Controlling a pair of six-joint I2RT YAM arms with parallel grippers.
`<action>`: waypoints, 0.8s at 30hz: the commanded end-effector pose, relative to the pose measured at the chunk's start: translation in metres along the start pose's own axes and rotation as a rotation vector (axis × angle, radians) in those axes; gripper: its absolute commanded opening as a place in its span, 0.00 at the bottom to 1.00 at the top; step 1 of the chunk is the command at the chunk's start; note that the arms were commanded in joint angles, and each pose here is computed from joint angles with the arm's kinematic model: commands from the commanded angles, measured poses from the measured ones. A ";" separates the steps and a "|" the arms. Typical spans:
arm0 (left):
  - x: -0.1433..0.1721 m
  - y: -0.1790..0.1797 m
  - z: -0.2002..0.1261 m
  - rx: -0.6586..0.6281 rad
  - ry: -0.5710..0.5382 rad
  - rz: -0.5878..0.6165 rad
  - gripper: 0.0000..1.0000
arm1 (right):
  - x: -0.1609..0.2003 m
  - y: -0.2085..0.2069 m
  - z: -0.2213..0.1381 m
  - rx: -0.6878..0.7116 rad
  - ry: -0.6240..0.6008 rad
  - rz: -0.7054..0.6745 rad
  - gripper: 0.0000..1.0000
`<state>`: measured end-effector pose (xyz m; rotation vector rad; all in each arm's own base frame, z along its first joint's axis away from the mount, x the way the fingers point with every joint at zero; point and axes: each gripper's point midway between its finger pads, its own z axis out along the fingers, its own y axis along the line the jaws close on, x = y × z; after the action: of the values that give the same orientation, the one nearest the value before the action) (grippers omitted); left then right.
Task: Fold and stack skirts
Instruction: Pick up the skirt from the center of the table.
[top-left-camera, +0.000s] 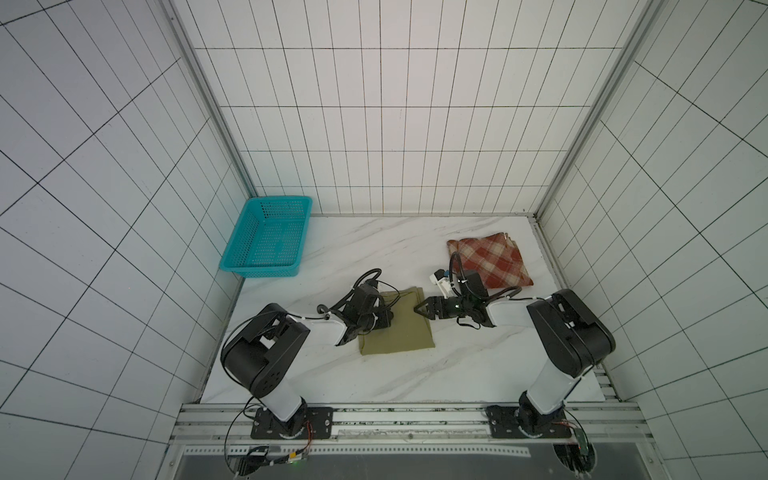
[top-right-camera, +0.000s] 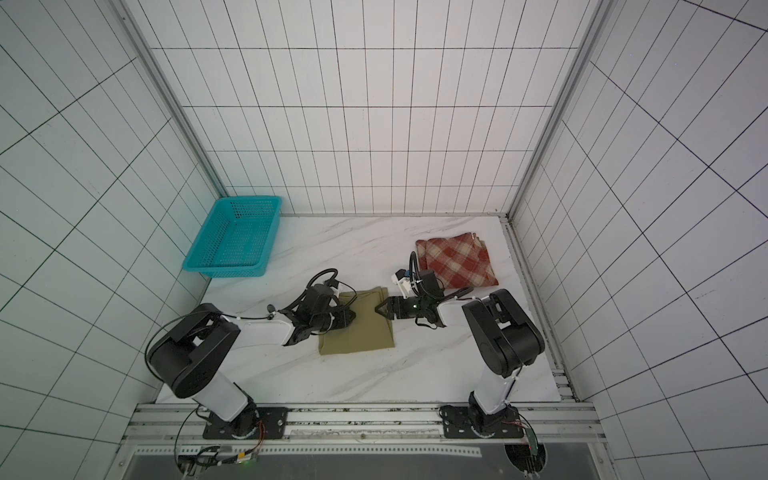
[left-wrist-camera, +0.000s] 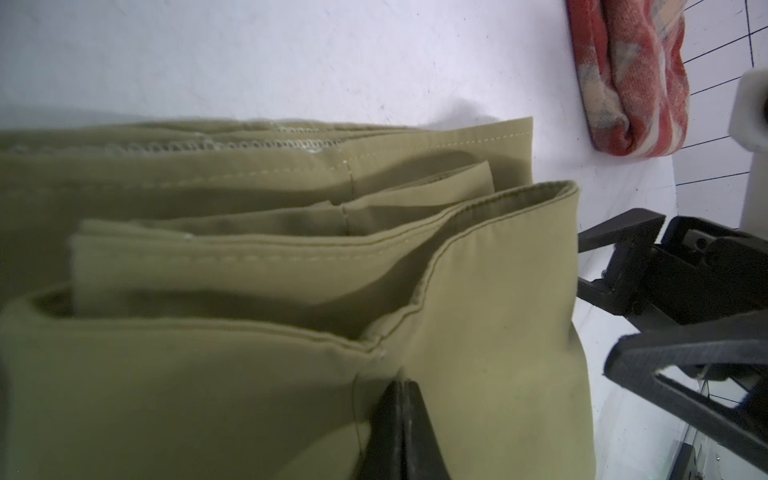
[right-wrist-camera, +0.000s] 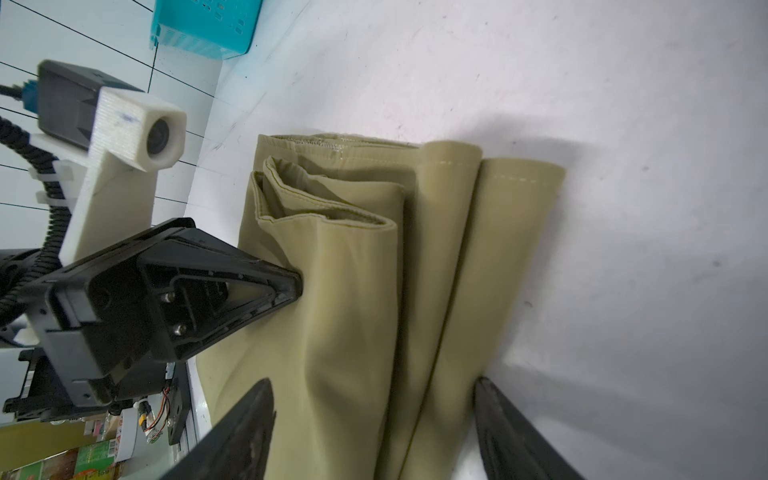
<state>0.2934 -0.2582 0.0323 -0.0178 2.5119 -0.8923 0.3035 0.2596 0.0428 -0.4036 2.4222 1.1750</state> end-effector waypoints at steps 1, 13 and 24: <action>0.003 0.007 0.002 -0.011 0.003 -0.005 0.00 | 0.037 -0.028 0.003 0.122 0.109 0.093 0.75; 0.001 0.004 -0.001 0.009 -0.008 -0.011 0.00 | 0.047 -0.025 -0.011 0.157 0.109 0.112 0.74; 0.000 0.002 -0.001 0.016 -0.011 -0.011 0.00 | 0.054 -0.010 0.022 0.101 0.140 0.108 0.68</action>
<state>0.2932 -0.2586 0.0328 -0.0185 2.5031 -0.9096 0.2879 0.2771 0.0395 -0.4281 2.4411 1.1490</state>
